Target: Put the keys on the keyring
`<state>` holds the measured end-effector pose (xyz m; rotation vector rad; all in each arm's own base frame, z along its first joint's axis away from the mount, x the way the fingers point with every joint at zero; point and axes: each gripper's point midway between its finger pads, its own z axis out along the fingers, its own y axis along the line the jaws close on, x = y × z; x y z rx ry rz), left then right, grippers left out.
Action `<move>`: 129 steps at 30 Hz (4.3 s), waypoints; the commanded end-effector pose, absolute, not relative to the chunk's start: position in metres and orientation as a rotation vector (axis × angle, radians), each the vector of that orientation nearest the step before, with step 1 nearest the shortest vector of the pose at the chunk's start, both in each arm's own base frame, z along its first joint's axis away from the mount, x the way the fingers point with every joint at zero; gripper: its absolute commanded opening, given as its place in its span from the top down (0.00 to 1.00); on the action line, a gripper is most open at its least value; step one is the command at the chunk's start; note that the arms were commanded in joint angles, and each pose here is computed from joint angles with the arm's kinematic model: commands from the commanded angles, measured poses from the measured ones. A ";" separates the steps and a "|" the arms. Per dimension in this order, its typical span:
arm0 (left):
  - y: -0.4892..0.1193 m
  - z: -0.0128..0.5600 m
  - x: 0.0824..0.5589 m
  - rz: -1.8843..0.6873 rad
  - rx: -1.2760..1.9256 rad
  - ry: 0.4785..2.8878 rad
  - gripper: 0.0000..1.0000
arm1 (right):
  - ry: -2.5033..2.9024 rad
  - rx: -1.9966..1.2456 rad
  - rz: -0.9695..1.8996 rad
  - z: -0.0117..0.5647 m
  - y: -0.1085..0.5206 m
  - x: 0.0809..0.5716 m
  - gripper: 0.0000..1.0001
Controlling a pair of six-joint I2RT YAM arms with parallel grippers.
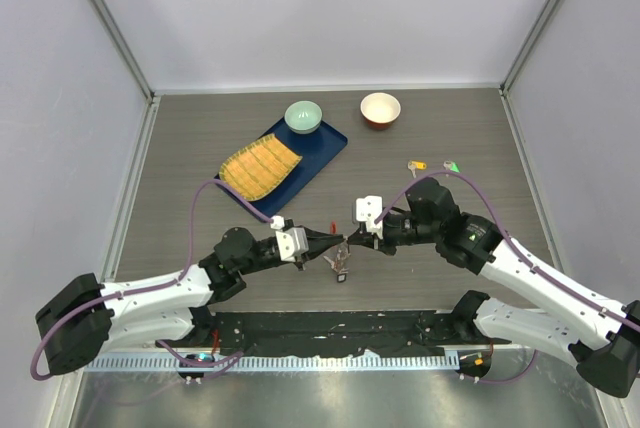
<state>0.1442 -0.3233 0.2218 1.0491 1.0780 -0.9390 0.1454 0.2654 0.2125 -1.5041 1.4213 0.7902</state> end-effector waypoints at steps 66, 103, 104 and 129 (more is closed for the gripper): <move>-0.318 0.267 0.152 -0.902 0.956 0.962 1.00 | 1.398 -1.467 0.781 0.226 0.268 0.151 0.99; -0.326 0.262 0.147 -0.947 0.988 0.961 1.00 | 1.349 -1.486 0.824 0.232 0.271 0.143 0.99; -0.327 0.262 0.147 -0.949 0.991 0.960 1.00 | 1.346 -1.486 0.825 0.233 0.271 0.143 0.99; -0.334 0.252 0.141 -0.996 1.058 0.995 1.00 | 1.283 -1.496 0.850 0.245 0.272 0.136 0.99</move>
